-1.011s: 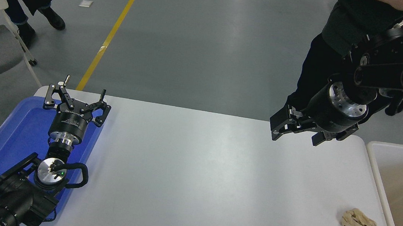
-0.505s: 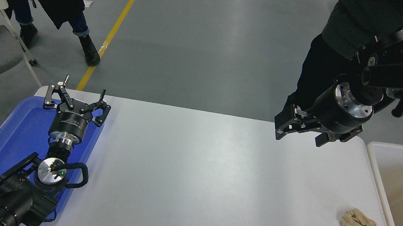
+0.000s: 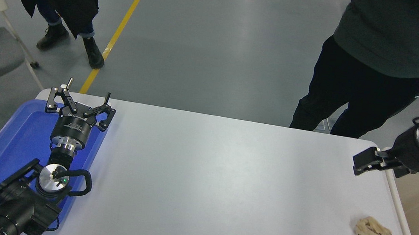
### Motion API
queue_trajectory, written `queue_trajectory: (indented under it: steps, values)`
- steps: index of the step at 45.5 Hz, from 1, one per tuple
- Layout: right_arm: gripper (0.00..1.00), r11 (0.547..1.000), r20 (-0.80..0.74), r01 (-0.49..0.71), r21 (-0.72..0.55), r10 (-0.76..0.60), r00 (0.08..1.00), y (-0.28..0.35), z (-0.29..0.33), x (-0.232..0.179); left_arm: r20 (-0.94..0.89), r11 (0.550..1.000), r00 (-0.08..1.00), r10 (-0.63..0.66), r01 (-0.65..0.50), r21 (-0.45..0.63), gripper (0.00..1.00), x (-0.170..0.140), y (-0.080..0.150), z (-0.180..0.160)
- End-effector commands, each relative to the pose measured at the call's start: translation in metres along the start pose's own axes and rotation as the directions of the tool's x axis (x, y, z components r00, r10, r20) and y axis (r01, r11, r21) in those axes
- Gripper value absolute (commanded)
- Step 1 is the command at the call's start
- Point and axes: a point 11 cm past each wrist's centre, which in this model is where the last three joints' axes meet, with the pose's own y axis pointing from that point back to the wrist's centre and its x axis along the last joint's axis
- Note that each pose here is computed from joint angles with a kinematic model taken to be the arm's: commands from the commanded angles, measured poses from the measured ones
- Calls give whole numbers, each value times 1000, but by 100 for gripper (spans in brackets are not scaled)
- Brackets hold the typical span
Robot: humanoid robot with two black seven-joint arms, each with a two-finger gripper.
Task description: Pick up paper ball place in dustbin
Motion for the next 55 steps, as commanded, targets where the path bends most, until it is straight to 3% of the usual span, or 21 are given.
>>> queue_trajectory:
  steps: [1, 13, 47, 55]
  values:
    - [100, 998, -21, -3, -57, 2, 1000, -61, 48, -49, -1, 1000, 1000, -1, 1, 0, 100, 0, 0, 0]
    - [100, 998, 19, 9, -59, -8, 1000, -112, 59, -80, -1, 1000, 1000, -1, 1, 0, 100, 0, 0, 0]
    - [100, 996, 129, -50, 74, 40, 991, -155, 16, -89, 1, 1000, 1000, 1, -1, -1, 100, 0, 0, 1]
    - [93, 994, 154, -55, 91, 41, 987, -163, 11, -96, 1, 1000, 1000, 1, -1, -1, 100, 0, 0, 1]
